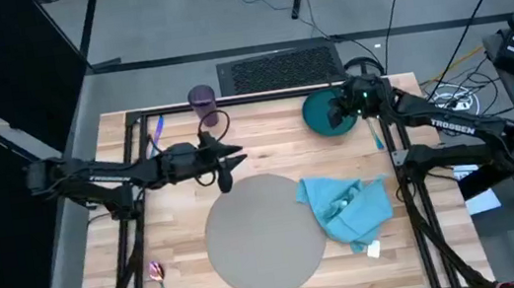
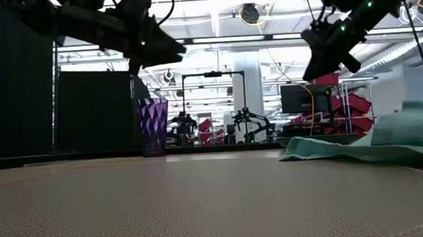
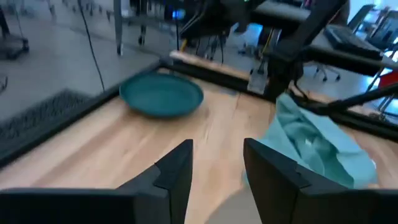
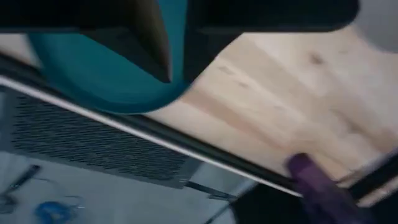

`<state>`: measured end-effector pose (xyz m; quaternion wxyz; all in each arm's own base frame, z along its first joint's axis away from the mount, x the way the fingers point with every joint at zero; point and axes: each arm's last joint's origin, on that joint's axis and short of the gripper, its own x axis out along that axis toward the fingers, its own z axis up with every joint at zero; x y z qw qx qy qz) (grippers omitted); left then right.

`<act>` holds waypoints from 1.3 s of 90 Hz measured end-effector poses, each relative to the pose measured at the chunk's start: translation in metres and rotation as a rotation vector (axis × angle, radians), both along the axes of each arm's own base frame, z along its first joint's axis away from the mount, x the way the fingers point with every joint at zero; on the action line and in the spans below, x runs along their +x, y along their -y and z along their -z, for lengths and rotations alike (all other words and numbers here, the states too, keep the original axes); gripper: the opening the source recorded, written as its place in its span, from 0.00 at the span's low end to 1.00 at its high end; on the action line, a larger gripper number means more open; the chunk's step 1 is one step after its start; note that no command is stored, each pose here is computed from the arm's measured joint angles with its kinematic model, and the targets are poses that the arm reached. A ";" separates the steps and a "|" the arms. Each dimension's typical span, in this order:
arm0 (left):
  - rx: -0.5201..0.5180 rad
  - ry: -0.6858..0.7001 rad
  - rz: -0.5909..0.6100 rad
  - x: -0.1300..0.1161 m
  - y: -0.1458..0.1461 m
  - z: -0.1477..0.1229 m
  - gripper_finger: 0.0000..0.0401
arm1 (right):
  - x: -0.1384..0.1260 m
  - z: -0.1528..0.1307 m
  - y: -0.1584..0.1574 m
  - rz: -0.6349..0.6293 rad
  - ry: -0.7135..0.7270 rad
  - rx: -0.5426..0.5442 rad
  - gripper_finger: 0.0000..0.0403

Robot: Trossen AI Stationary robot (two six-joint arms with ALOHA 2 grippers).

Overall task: Set table place
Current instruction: Put the green plate on the gray placemat

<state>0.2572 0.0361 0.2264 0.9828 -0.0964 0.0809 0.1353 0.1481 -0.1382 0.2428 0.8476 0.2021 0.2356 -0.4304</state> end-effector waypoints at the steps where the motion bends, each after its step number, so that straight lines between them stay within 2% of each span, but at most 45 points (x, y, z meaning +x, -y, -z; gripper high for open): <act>1: 0.001 0.003 0.000 0.000 0.000 0.000 0.32 | -0.001 0.001 0.001 0.007 -0.003 0.001 0.17; 17: -0.002 0.015 0.000 0.001 0.000 -0.001 0.32 | -0.013 0.012 0.024 0.130 -0.039 0.050 0.39; 23: -0.005 0.016 0.012 0.001 0.000 -0.001 0.32 | -0.018 0.017 0.030 0.195 -0.029 0.102 0.46; 33: -0.007 0.008 0.018 0.001 0.000 0.000 0.32 | -0.028 0.029 0.038 0.220 -0.053 0.217 0.53; 44: -0.002 0.007 0.019 0.001 0.000 0.000 0.32 | -0.040 0.041 0.044 0.246 -0.129 0.289 0.53; 68: 0.003 0.052 -0.003 0.001 -0.006 -0.005 0.32 | -0.036 0.043 0.051 0.244 -0.164 0.392 0.45; 99: 0.003 0.105 0.049 0.005 -0.007 -0.018 0.32 | -0.035 0.053 0.034 0.277 -0.249 0.574 0.42; 117: -0.006 0.093 0.055 0.005 -0.005 -0.016 0.32 | -0.036 0.055 0.029 0.330 -0.248 0.625 0.42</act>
